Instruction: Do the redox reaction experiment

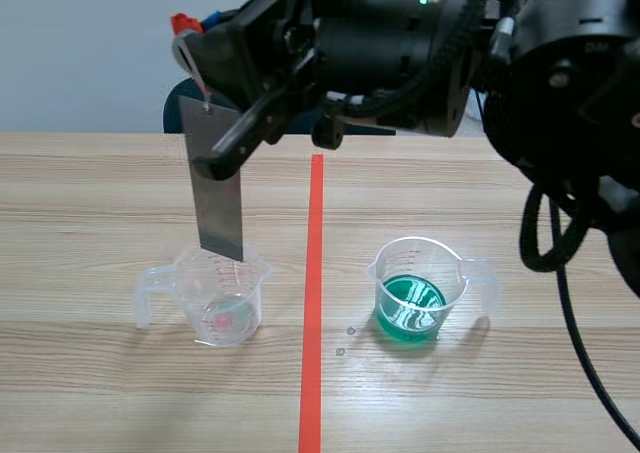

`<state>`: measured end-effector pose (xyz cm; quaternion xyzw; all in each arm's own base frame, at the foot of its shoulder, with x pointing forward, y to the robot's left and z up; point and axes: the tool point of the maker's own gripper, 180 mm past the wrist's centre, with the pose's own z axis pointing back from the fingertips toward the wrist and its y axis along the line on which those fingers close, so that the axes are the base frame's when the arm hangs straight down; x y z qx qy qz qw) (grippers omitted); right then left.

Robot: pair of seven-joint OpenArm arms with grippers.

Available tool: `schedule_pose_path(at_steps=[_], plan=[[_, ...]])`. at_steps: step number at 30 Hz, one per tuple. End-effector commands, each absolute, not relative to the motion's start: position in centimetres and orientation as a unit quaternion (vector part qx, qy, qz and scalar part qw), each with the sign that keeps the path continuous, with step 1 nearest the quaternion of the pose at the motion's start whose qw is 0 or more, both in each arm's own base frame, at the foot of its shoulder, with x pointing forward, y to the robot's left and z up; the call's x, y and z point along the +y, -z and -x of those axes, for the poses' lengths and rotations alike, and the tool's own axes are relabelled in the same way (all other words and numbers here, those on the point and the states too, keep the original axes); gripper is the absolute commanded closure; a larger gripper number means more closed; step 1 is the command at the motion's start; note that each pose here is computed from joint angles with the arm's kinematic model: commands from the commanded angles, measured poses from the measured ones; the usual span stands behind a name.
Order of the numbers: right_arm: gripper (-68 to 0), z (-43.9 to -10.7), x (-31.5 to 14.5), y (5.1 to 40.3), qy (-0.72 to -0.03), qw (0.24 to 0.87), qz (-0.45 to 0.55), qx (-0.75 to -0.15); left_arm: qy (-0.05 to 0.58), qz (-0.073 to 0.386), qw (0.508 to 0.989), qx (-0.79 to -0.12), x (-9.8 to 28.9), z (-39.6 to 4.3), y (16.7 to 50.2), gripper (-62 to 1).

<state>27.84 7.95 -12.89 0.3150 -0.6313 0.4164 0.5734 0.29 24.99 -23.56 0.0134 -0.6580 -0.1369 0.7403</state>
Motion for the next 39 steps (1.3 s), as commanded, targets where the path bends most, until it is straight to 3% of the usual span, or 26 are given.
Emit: schedule_pose_path(at_steps=[1, 9, 22, 39], plan=[[-0.7, -28.4, 7.1, 11.8, -0.407, 0.564, -0.309, -0.649, 0.137, -0.018, 0.732, -0.667, 25.1, -0.5, 22.9, -62.3], [-0.7, -29.1, 3.7, 12.1, -0.391, 0.578, -0.275, -0.661, 0.137, -0.018, 0.732, -0.667, 25.1, -0.5, 22.9, -62.3], [-0.6, -27.0, -1.2, 11.3, -0.386, 0.580, -0.225, -0.681, 0.139, -0.017, 0.732, -0.667, 25.1, -0.5, 22.9, -62.3], [-0.6, -26.6, -7.0, 12.4, -0.335, 0.616, -0.177, -0.691, 0.139, -0.017, 0.732, -0.667, 25.1, -0.5, 22.9, -62.3]])
